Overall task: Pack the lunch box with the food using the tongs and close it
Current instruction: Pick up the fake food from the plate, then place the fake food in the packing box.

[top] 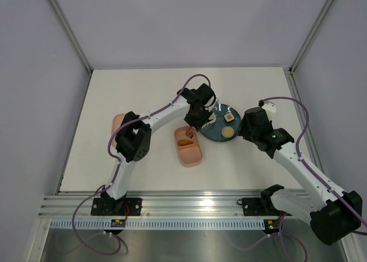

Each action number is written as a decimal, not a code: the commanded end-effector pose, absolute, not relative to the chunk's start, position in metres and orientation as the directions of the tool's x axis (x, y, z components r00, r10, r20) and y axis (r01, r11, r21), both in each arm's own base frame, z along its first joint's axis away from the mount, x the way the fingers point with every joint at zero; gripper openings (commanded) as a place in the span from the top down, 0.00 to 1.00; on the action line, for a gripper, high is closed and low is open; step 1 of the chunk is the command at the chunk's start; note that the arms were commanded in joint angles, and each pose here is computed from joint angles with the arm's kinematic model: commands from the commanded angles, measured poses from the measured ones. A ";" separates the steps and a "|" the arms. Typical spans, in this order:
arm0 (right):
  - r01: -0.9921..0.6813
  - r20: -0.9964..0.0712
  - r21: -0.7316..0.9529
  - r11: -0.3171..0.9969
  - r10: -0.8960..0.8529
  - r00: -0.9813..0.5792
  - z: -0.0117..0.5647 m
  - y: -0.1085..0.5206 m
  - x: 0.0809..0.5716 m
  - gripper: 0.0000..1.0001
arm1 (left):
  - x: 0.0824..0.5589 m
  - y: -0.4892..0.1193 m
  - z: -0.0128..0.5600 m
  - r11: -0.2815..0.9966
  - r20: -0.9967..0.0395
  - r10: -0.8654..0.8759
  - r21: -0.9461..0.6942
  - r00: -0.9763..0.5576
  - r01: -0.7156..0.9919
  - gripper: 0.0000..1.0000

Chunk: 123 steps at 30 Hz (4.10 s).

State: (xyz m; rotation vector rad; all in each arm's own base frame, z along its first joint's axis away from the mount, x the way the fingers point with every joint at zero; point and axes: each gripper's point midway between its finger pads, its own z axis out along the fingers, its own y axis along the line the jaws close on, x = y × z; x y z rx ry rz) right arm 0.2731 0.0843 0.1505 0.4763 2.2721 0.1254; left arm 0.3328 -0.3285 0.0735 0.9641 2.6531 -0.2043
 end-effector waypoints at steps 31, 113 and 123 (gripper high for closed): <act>0.288 -0.706 0.288 0.913 0.406 -0.581 0.168 0.088 0.280 0.36 | 0.344 -0.337 0.131 0.746 -0.471 0.581 -0.017 -0.664 0.665 1.00; 0.270 -0.681 0.336 0.902 0.431 -0.592 0.167 0.102 0.288 0.36 | 0.169 -0.248 0.146 0.673 -0.465 0.599 -0.148 -0.652 0.725 0.67; 0.268 -0.682 0.339 0.902 0.432 -0.590 0.167 0.102 0.286 0.36 | 0.179 -0.252 0.166 0.676 -0.515 0.581 -0.125 -0.630 0.726 0.63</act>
